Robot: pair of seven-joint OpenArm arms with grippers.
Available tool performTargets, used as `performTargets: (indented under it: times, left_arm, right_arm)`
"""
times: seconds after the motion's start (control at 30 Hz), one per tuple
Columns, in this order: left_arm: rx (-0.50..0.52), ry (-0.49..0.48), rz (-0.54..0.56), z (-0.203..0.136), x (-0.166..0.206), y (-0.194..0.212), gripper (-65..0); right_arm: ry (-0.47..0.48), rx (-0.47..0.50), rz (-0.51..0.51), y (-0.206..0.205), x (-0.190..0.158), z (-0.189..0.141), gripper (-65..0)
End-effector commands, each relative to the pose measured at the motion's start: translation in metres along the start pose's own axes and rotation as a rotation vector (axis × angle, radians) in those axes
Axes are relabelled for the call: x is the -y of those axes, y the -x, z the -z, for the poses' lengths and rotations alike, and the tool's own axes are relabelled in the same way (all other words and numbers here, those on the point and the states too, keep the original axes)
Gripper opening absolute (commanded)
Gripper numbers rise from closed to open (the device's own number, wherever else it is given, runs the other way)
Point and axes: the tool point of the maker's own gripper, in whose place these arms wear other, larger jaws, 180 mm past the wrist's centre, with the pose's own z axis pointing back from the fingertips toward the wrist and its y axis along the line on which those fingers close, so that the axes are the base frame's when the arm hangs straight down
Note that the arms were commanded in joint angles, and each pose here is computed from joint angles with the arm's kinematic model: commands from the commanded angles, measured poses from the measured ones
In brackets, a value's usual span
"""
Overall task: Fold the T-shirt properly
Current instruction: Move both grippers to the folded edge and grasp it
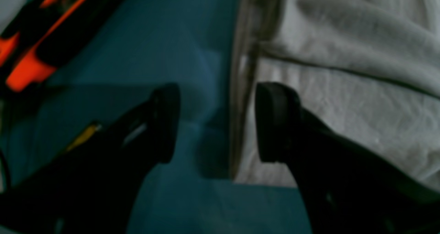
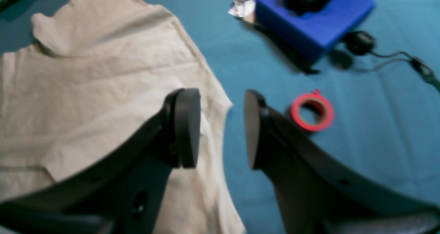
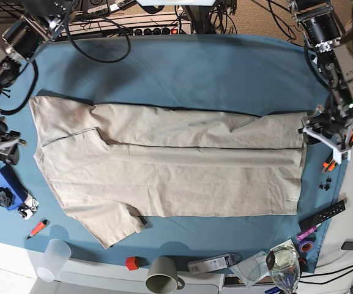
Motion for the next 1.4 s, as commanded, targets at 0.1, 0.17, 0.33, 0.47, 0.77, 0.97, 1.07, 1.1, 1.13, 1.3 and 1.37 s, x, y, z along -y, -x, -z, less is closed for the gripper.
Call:
performTargets:
  times: [0.1,0.17,0.33,0.47,0.77,0.97,1.07,1.1,1.13,1.3,1.37]
  left_arm:
    - [0.034,0.067,-0.031,-0.008,0.003,-0.005,-30.4]
    - [0.012,0.08,-0.041,-0.007,0.005,0.007,-30.4]
    - [-0.014,0.083,-0.052,-0.007,0.005,0.02,-30.4]
    - [-0.04,0.089,-0.066,-0.008,0.004,0.032,-30.4]
    - [-0.052,0.117,-0.08,-0.021,0.02,0.055,-30.4]
    - [-0.054,0.128,-0.077,-0.022,0.022,0.057,-30.4]
    - [-0.059,0.168,-0.085,-0.023,0.029,0.058,-30.4]
    - [-0.062,0.181,-0.071,-0.024,0.031,0.058,-30.4]
    - [-0.066,0.184,-0.066,-0.024,0.032,0.059,-30.4]
    - [-0.033,0.223,-0.044,-0.03,0.041,0.049,-30.4]
    - [-0.023,0.223,-0.039,-0.032,0.042,0.046,-30.4]
  right_arm:
    - [0.051,0.048,-0.036,-0.022,0.023,-0.016,-43.2]
    - [0.066,0.032,-0.041,-0.018,0.03,-0.02,-43.2]
    - [0.06,-0.008,-0.01,-0.002,0.035,-0.026,-43.2]
    - [0.065,-0.035,0.023,0.015,0.043,-0.035,-43.2]
    - [0.044,-0.065,0.082,0.04,0.048,-0.048,-43.3]
    - [0.022,-0.059,0.11,0.047,0.039,-0.044,-43.3]
    - [0.02,-0.065,0.118,0.05,0.039,-0.043,-43.3]
    - [0.02,-0.071,0.124,0.053,0.039,-0.042,-43.3]
    - [0.018,-0.079,0.135,0.056,0.04,-0.04,-43.3]
    - [-0.01,-0.145,0.233,0.088,0.044,-0.03,-43.3]
    - [-0.035,-0.17,0.273,0.101,0.042,-0.025,-43.3]
